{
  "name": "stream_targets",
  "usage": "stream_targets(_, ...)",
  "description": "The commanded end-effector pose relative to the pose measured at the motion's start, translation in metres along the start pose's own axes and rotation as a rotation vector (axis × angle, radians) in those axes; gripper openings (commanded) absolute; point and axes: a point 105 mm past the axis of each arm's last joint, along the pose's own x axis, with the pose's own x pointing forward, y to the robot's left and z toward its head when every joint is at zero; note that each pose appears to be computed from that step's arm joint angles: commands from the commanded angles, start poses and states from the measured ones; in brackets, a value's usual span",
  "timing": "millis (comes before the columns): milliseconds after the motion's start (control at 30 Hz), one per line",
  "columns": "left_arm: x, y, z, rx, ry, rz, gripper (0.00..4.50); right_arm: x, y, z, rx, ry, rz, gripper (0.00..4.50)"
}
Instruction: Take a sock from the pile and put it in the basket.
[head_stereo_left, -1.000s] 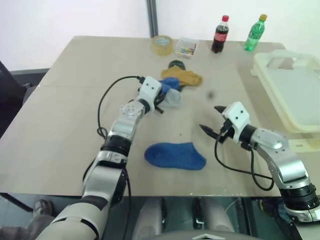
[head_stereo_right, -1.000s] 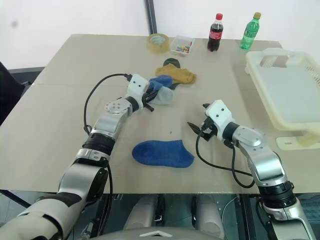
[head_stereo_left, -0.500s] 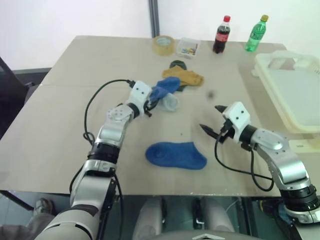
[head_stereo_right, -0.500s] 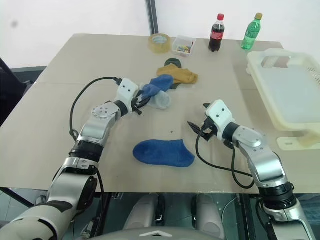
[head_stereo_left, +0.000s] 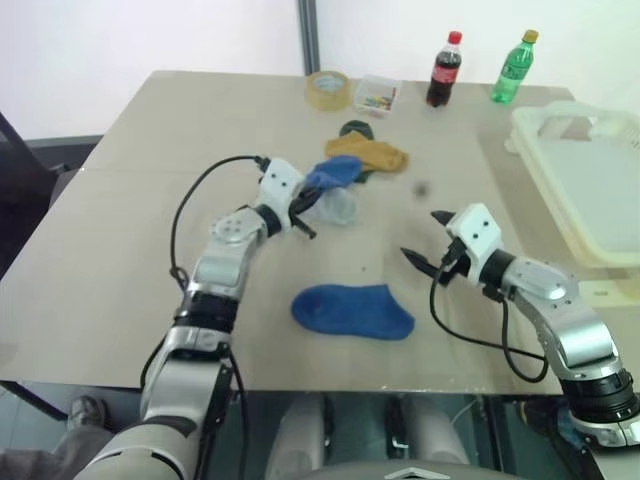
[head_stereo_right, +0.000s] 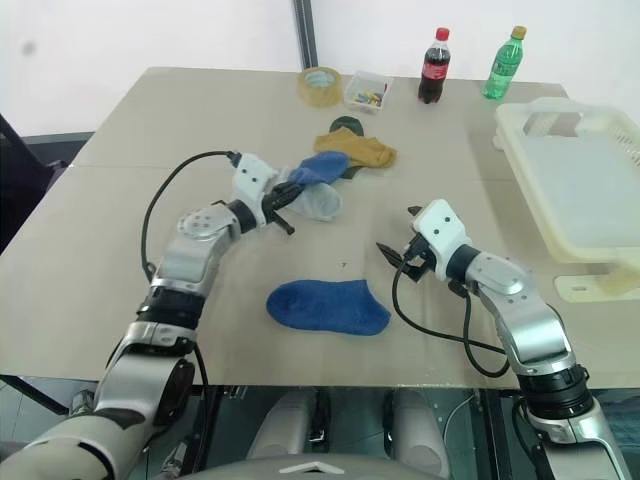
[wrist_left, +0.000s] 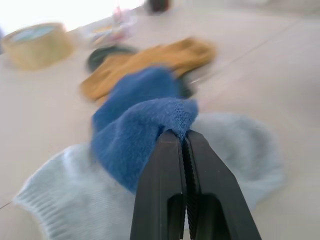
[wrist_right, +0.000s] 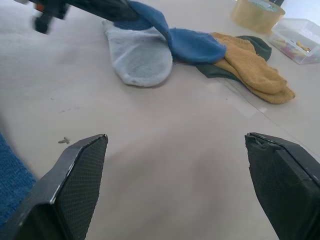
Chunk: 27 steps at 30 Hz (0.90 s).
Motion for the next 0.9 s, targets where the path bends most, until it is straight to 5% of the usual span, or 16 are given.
stream_targets(33,-0.020,-0.019,0.026,-0.021,-0.088,-0.179,0.11,-0.004,-0.005,0.012,-0.024,-0.041,-0.018,4.50)
stream_targets(467,-0.123,-0.012,-0.041,-0.021,0.364,-0.366,0.11,-0.001,0.008,0.008,0.013,-0.027,0.049,4.50)
stream_targets(767,-0.133,0.010,-0.042,0.083,0.372,-0.254,0.11,0.047,0.039,0.027,0.184,-0.025,0.207,4.50)
stream_targets(900,-0.124,0.005,-0.039,0.049,0.332,-0.200,1.36,0.089,0.045,0.030,0.284,-0.003,0.232,4.50)
